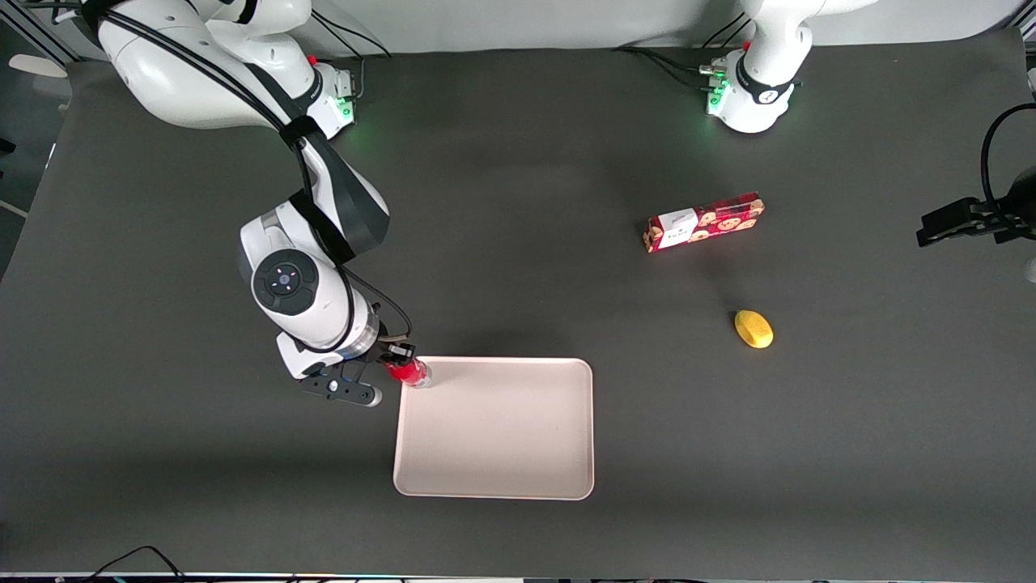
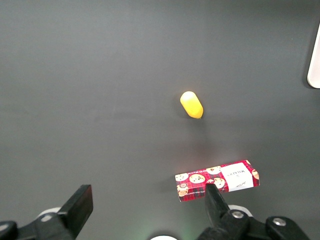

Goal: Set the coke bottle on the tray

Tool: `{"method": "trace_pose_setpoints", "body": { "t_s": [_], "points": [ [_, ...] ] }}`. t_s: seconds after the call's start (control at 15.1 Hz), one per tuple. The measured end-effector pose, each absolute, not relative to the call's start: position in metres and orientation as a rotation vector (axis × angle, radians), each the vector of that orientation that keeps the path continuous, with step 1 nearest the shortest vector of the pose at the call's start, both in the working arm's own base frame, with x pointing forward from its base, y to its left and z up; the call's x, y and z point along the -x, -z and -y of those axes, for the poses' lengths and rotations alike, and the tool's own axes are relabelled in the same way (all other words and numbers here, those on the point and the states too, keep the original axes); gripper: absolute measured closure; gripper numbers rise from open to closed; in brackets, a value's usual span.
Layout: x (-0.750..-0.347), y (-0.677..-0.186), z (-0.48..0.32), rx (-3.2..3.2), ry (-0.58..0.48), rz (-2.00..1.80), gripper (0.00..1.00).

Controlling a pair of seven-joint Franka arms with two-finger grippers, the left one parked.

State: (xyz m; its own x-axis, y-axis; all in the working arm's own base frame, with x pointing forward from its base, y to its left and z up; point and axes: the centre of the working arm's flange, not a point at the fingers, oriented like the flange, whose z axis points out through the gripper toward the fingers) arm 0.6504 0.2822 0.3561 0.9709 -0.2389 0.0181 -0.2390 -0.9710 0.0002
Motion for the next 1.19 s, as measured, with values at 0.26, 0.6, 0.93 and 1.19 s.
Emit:
{"method": "trace_pose_setpoints", "body": {
  "t_s": [0.26,0.6,0.93,1.19],
  "points": [
    [-0.654,-0.338,-0.283,-3.103,-0.064,0.426,0.67],
    [-0.652,-0.335,-0.292,-3.107,-0.074,0.429,0.67],
    [-0.654,-0.337,-0.291,-3.109,-0.081,0.439,0.32],
    [-0.657,-0.382,-0.282,-3.087,-0.104,0.415,0.00]
  ]
}}
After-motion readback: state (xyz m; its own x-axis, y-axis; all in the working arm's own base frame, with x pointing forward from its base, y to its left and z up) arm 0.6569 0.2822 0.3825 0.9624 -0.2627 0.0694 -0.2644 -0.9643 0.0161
